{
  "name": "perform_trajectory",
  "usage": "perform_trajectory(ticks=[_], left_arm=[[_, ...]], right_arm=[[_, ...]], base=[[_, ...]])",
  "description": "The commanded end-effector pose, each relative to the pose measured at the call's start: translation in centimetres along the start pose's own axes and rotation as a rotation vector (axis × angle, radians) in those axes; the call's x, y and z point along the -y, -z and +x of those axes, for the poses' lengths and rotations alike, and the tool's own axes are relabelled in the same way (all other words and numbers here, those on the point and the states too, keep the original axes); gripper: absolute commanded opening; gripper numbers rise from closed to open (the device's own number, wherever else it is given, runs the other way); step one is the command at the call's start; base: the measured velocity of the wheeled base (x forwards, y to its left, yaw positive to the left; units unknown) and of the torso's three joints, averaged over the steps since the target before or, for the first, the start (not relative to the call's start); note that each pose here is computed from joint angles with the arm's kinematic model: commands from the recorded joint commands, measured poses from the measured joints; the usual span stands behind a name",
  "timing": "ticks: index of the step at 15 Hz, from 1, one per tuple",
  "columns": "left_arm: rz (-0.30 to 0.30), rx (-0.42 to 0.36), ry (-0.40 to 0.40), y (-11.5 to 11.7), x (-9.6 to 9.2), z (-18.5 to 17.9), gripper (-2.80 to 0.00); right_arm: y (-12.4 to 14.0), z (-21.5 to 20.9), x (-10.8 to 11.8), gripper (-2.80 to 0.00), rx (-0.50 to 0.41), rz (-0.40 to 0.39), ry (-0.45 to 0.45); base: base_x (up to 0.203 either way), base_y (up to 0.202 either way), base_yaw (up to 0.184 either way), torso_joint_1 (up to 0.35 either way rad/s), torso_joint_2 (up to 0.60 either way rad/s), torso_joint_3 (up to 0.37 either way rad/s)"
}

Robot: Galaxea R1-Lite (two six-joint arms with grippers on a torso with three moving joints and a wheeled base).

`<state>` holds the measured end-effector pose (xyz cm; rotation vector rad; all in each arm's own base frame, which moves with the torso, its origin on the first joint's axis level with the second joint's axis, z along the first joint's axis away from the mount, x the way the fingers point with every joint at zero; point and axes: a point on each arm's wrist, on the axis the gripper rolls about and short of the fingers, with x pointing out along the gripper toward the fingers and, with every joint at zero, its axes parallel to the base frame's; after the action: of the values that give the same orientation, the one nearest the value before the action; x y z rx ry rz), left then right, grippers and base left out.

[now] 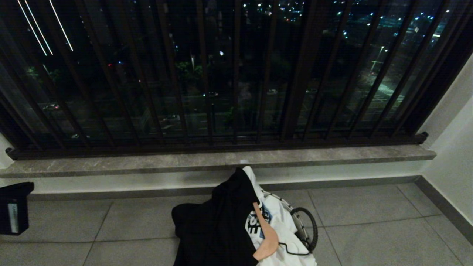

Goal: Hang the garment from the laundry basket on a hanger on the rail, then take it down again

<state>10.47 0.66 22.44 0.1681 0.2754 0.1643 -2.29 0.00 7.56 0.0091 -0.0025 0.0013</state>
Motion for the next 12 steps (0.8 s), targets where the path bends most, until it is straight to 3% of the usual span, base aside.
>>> perform_trajectory(ticks=[1,3,6,9,12], left_arm=[[-0.028,0.164,-0.044,0.8,-0.7,-4.6,-2.80],[-0.043,0.271,-0.065,2.4,-0.9,-7.7,-2.80],[-0.046,0.354,-0.074,6.2,-0.6,-10.1,-2.80],[-0.037,0.369,-0.040,9.7,0.0,-10.3,-2.80],[-0.035,0.340,-0.021,11.5,0.3,-9.6,-2.80]], right_arm=[[0.0,0.0,0.0,-2.80,-0.001,0.000,0.000],[0.0,0.0,0.0,-2.80,0.000,0.000,0.000],[0.0,0.0,0.0,-2.80,-0.001,0.000,0.000],[0.0,0.0,0.0,-2.80,-0.001,0.000,0.000],[0.0,0.0,0.0,-2.80,-0.001,0.000,0.000]], base=[[0.000,0.000,0.000,0.000,0.00,0.000],[0.000,0.000,0.000,0.000,0.00,0.000],[0.000,0.000,0.000,0.000,0.00,0.000],[0.000,0.000,0.000,0.000,0.00,0.000],[0.000,0.000,0.000,0.000,0.00,0.000]])
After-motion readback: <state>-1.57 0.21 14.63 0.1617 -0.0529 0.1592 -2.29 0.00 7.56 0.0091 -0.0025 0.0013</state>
